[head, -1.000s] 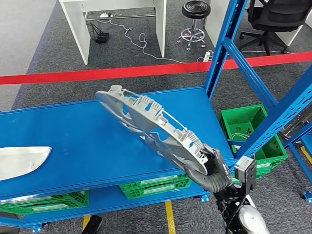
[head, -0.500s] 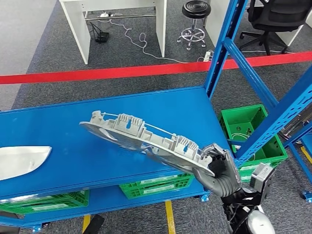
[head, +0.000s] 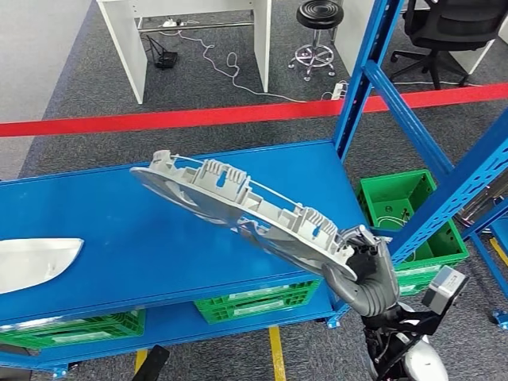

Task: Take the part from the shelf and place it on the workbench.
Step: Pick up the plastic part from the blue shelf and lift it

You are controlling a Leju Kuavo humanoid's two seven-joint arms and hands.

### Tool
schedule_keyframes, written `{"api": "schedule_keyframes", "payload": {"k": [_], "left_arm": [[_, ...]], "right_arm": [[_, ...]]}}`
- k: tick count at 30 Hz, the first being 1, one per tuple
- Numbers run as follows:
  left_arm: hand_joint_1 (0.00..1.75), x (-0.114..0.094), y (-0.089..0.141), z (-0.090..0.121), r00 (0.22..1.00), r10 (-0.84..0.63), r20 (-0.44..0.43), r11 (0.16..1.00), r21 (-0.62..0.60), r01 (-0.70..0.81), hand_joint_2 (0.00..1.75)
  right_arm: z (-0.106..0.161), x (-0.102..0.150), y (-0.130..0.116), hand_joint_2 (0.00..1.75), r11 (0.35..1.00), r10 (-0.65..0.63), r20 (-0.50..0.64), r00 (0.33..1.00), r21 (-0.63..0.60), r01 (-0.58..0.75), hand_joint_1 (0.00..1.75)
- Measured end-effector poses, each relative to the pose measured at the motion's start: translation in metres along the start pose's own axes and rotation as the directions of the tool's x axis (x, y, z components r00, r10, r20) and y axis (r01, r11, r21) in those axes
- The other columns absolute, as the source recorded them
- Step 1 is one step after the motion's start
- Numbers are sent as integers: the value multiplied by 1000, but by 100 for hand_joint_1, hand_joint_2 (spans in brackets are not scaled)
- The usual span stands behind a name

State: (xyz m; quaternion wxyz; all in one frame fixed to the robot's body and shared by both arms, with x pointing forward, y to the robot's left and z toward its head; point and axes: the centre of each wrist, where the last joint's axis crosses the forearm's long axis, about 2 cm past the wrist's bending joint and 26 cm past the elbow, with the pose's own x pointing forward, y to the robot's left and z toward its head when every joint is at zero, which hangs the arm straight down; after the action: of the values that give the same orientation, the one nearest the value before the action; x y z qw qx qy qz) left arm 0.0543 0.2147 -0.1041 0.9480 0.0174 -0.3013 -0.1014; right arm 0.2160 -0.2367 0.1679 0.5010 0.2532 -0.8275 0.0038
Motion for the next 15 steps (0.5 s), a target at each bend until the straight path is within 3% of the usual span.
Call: {"api": "schedule_keyframes", "payload": {"k": [15], "left_arm": [[0, 10, 6, -6, 1000, 15, -18, 1000, -5, -15, 175]], "right_arm": [[-27, 20, -13, 175, 988, 45, 163, 986, 137, -68, 175]]}}
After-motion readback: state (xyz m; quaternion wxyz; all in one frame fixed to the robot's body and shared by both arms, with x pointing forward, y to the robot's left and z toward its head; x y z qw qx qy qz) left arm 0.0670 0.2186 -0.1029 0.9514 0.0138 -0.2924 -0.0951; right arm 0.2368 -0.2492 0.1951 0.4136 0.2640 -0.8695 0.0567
